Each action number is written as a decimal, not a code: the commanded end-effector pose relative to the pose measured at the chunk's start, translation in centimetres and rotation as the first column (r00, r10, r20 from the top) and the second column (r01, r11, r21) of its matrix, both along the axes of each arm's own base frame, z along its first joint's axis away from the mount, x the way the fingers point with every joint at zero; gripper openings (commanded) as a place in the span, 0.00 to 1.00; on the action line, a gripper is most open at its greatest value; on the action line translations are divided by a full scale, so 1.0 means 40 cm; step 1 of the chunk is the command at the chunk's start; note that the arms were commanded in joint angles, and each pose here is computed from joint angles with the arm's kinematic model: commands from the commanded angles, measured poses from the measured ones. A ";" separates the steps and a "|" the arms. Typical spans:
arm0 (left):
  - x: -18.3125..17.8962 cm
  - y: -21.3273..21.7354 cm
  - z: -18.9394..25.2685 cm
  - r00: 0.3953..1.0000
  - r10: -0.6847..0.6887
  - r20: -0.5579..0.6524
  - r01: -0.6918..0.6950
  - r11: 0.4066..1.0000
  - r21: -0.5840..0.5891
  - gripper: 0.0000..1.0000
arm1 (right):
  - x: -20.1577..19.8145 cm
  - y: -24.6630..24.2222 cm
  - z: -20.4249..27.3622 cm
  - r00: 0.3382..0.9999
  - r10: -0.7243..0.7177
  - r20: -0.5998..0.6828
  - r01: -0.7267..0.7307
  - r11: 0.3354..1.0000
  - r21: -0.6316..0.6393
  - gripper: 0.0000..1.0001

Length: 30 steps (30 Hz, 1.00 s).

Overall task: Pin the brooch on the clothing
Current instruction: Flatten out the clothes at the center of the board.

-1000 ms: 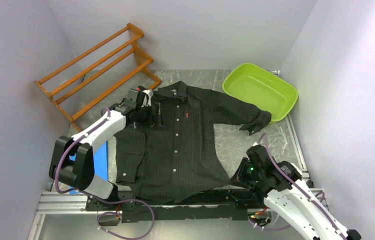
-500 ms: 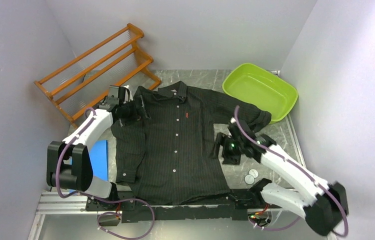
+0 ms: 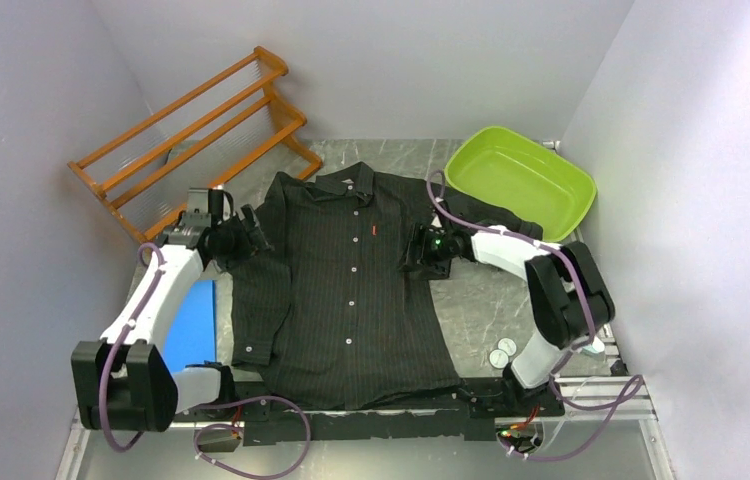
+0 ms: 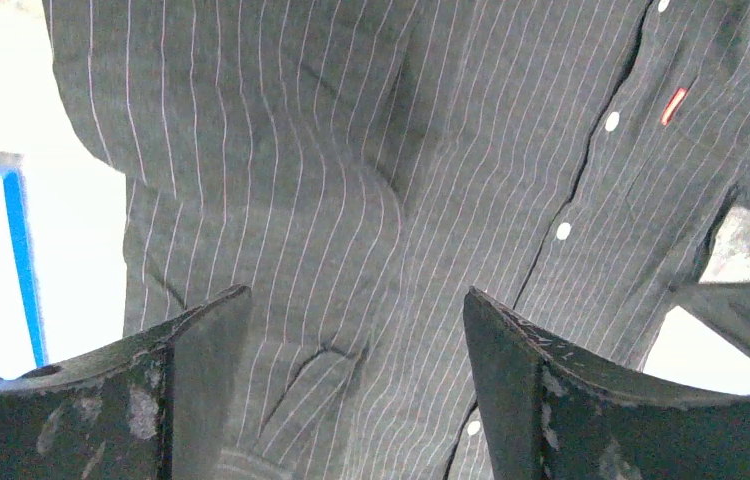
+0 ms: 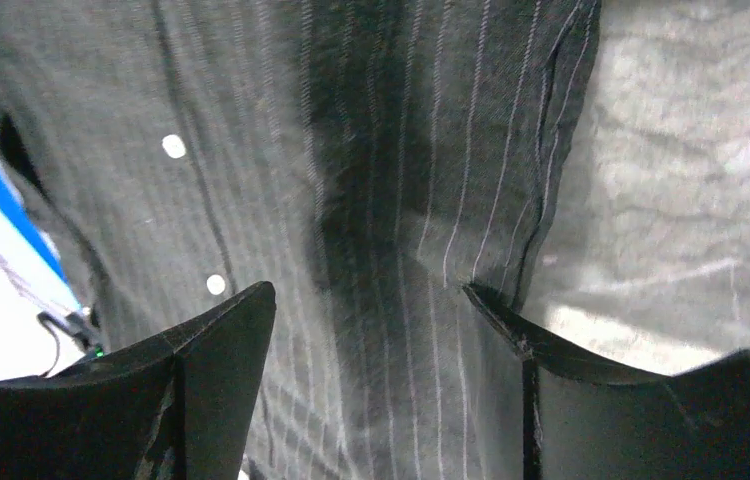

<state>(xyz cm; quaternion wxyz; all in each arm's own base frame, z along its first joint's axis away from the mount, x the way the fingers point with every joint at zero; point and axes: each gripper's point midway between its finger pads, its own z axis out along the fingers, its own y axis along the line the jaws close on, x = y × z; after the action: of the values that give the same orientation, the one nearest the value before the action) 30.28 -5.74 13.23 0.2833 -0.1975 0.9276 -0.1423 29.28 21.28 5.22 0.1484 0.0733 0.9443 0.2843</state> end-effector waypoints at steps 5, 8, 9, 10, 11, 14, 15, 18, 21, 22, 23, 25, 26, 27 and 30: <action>-0.105 -0.059 -0.049 0.993 -0.069 -0.092 0.067 0.997 -0.031 0.76 | 0.078 -0.069 -0.081 0.999 0.028 0.041 -0.017 0.967 -0.256 0.67; -0.124 -0.066 -0.088 0.983 -0.088 -0.162 0.094 0.995 0.028 0.75 | 0.068 -0.122 -0.113 1.000 -0.011 0.008 0.013 0.942 -0.336 0.68; -0.128 -0.068 -0.099 0.980 -0.093 -0.177 0.103 0.994 0.046 0.75 | 0.062 -0.130 -0.120 1.000 -0.024 -0.005 0.021 0.946 -0.325 0.68; -0.128 -0.071 -0.108 0.978 -0.097 -0.185 0.109 0.992 0.058 0.75 | 0.057 -0.138 -0.127 0.999 -0.040 -0.014 0.034 0.951 -0.308 0.68; -0.128 -0.075 -0.115 0.976 -0.105 -0.190 0.120 0.991 0.065 0.75 | 0.054 -0.144 -0.129 0.998 -0.055 -0.018 0.048 0.957 -0.285 0.68; -0.123 -0.091 -0.133 0.968 -0.139 -0.209 0.160 0.983 0.088 0.75 | 0.046 -0.166 -0.139 0.996 -0.085 -0.035 0.074 0.967 -0.245 0.68; -0.121 -0.098 -0.139 0.964 -0.152 -0.216 0.176 0.979 0.099 0.75 | 0.043 -0.170 -0.139 0.996 -0.087 -0.038 0.075 0.968 -0.239 0.68; -0.122 -0.120 -0.160 0.949 -0.194 -0.251 0.231 0.964 0.129 0.77 | 0.031 -0.173 -0.135 0.995 -0.087 -0.039 0.077 0.974 -0.212 0.69; -0.132 -0.110 -0.195 0.931 -0.183 -0.316 0.257 0.944 0.208 0.79 | 0.019 -0.176 -0.130 0.994 -0.095 -0.048 0.086 0.982 -0.167 0.70; -0.136 -0.107 -0.210 0.923 -0.180 -0.339 0.268 0.935 0.232 0.80 | 0.018 -0.175 -0.124 0.994 -0.098 -0.045 0.090 0.985 -0.146 0.71; -0.139 -0.107 -0.219 0.919 -0.181 -0.351 0.278 0.928 0.249 0.80 | 0.017 -0.177 -0.120 0.994 -0.101 -0.042 0.095 0.987 -0.131 0.72; -0.145 -0.109 -0.239 0.910 -0.187 -0.369 0.294 0.920 0.258 0.78 | 0.022 -0.179 -0.109 0.994 -0.102 -0.028 0.098 0.989 -0.114 0.73; -0.146 -0.112 -0.246 0.909 -0.189 -0.371 0.296 0.919 0.259 0.76 | 0.023 -0.180 -0.106 0.995 -0.100 -0.026 0.097 0.989 -0.112 0.73; -0.147 -0.112 -0.253 0.909 -0.187 -0.372 0.296 0.919 0.260 0.74 | 0.023 -0.181 -0.105 0.995 -0.097 -0.026 0.094 0.989 -0.112 0.74; -0.147 -0.103 -0.267 0.915 -0.165 -0.369 0.277 0.920 0.277 0.61 | 0.024 -0.185 -0.107 0.995 -0.092 -0.029 0.088 0.989 -0.115 0.74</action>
<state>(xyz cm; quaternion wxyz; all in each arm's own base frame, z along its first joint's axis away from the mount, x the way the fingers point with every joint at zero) 23.69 -10.64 2.70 0.1095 -0.0593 0.9922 -0.0067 32.30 15.68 3.09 0.1816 0.1103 0.9412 0.2627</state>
